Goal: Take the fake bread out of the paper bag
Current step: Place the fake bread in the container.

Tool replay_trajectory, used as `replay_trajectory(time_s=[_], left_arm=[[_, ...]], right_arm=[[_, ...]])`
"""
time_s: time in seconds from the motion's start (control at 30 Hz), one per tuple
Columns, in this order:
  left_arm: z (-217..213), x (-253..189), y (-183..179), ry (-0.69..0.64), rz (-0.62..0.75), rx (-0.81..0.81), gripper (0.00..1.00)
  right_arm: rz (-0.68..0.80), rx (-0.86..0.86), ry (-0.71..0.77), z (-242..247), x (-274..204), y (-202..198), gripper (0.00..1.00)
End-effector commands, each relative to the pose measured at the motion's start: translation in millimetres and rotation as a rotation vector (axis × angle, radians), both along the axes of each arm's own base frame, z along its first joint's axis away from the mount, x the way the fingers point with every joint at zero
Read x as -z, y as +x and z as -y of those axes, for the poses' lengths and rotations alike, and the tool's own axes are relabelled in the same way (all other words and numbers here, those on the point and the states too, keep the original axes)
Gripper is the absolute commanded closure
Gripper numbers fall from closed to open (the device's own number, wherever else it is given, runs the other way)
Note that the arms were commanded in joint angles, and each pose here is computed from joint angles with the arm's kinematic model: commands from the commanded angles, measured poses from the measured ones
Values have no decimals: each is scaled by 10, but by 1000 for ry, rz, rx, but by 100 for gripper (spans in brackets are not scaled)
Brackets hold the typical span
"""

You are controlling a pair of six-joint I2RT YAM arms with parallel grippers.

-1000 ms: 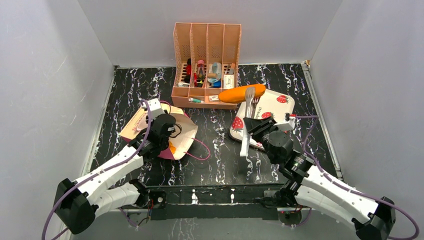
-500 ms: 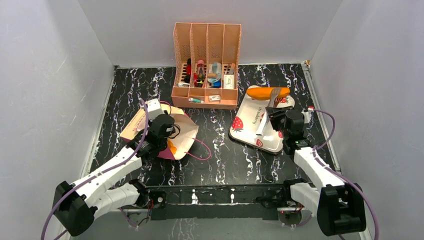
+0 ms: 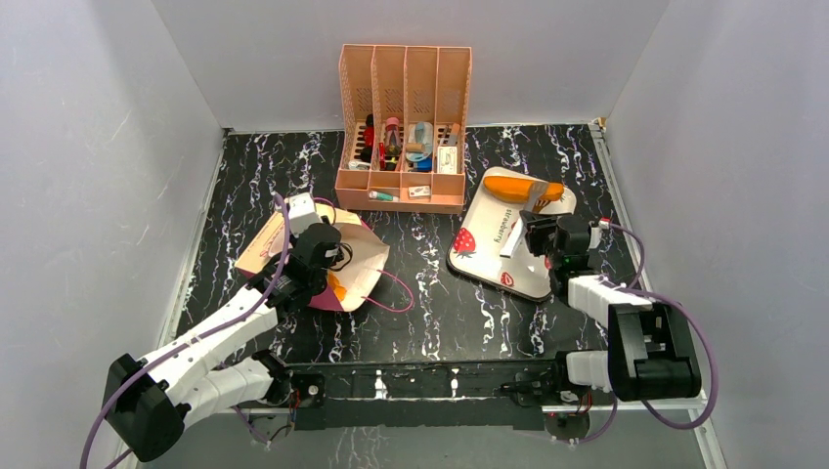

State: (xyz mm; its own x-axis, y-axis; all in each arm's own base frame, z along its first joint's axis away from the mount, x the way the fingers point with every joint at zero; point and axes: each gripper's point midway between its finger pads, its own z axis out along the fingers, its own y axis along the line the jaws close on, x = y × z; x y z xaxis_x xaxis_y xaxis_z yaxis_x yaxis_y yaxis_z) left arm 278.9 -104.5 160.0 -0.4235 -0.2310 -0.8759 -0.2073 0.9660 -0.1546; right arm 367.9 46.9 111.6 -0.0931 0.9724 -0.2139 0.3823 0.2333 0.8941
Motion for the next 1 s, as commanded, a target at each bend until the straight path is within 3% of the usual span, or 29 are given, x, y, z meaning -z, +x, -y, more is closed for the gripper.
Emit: replay_trajectory(time_s=[0.0,0.2,0.33,0.97], left_arm=[[-1,-126,1,-25,22,-2,66],[1,-145,6,-21,21,-2,66],[7,-143,9,-22,18,0,66],[-22,-150,-25,-26,20,-4,66]], right_arm=[[161,36,65,39,-331,184,96],[133,47,71,71,-183,185,64],[118,38,72,57,-115,159,53],[67,22,61,39,75,-125,51]])
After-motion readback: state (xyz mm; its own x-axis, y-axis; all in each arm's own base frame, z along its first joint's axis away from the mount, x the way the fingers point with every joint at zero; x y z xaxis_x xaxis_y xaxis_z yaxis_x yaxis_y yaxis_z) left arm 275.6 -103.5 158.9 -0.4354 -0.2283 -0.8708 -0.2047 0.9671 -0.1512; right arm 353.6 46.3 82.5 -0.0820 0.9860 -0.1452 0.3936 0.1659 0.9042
